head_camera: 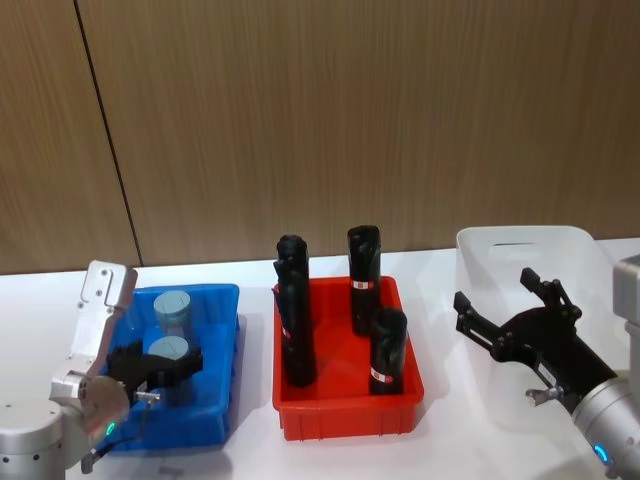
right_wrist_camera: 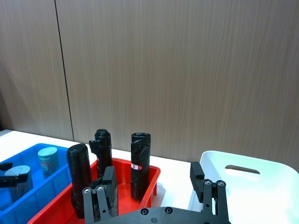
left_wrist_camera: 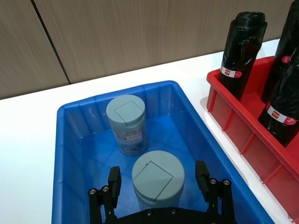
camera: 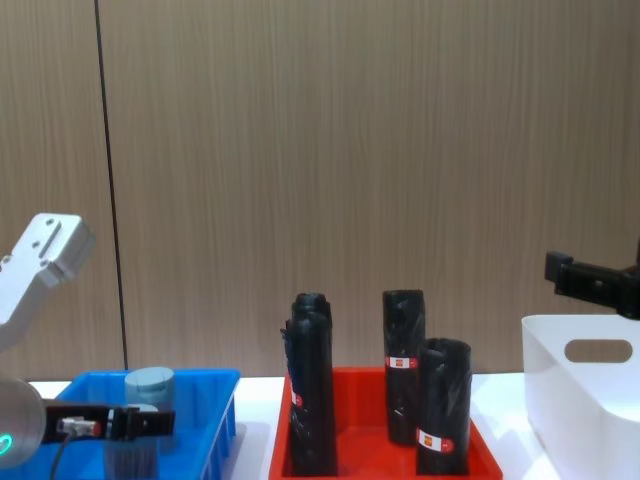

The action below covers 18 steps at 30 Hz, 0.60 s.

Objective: Pick the cotton swabs from the blue box and place them into the white box.

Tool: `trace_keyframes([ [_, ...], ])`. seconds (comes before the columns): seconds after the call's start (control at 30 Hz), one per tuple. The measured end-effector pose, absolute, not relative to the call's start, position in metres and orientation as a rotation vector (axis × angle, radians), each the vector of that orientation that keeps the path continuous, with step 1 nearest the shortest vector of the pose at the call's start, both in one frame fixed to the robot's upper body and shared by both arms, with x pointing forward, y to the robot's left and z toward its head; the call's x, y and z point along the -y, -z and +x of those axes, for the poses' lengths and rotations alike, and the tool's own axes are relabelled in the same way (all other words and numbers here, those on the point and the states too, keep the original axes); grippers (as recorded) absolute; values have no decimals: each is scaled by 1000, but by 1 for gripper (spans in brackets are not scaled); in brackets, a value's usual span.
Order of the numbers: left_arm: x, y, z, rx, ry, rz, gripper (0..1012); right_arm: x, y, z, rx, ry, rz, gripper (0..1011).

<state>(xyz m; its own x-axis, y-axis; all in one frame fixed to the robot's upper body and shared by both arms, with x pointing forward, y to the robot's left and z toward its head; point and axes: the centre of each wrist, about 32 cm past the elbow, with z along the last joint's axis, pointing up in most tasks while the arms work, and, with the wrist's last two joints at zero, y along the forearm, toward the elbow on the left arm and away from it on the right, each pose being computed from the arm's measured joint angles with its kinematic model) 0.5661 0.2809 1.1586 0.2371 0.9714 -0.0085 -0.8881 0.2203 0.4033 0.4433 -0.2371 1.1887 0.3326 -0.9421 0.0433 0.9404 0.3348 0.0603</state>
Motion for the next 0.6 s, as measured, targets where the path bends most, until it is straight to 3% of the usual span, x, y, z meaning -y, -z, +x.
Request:
trace_keyframes([
  [0.33, -282, -1152, 572, -306, -1298, 353, 1004, 237, -1189, 443, 75, 1229, 26, 1002],
  [0.6, -282, -1148, 574, -313, -1294, 347, 848, 237, -1189, 443, 75, 1229, 26, 1001],
])
